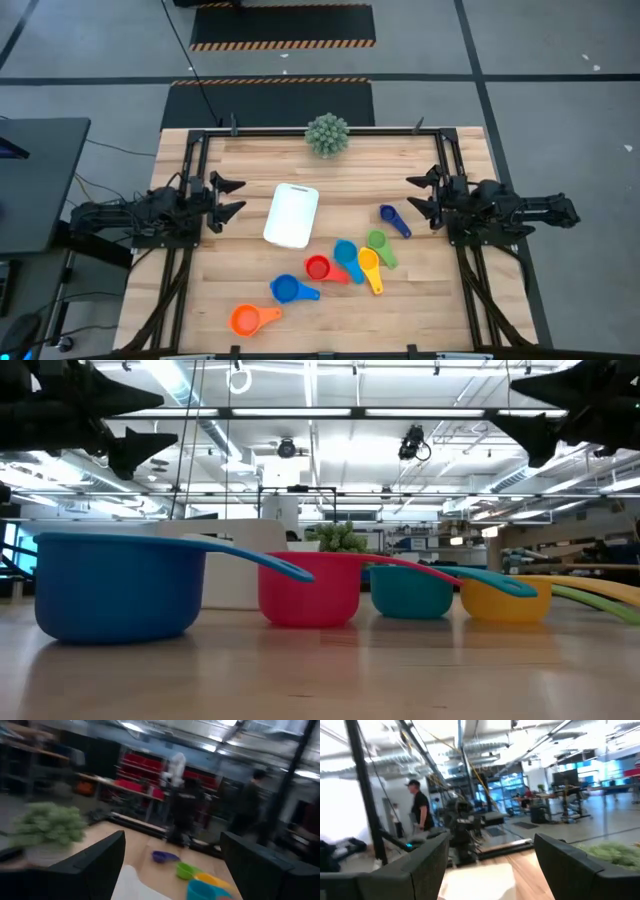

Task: Nest measuring cups in basket
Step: Prepare the orange measuring cup

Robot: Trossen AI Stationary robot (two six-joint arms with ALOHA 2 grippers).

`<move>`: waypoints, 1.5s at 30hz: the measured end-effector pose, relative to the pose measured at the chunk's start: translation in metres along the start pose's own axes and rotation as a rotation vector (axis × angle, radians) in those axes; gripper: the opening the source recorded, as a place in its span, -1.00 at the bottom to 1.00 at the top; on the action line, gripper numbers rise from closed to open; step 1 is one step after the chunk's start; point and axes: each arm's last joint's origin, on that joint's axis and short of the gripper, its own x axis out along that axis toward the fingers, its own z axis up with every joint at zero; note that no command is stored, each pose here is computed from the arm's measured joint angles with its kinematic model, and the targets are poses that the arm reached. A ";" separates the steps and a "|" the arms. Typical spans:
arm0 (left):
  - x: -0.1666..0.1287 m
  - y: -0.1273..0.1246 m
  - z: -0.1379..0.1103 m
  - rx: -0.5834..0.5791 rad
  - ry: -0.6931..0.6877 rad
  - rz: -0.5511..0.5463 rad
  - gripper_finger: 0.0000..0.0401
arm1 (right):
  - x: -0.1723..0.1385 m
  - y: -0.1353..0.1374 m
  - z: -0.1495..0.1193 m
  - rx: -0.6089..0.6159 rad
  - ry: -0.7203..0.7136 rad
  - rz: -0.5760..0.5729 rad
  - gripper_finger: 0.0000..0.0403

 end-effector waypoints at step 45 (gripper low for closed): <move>0.085 -0.083 -0.004 0.190 0.511 -0.137 0.31 | 0.048 0.027 -0.021 -0.099 0.181 0.141 0.48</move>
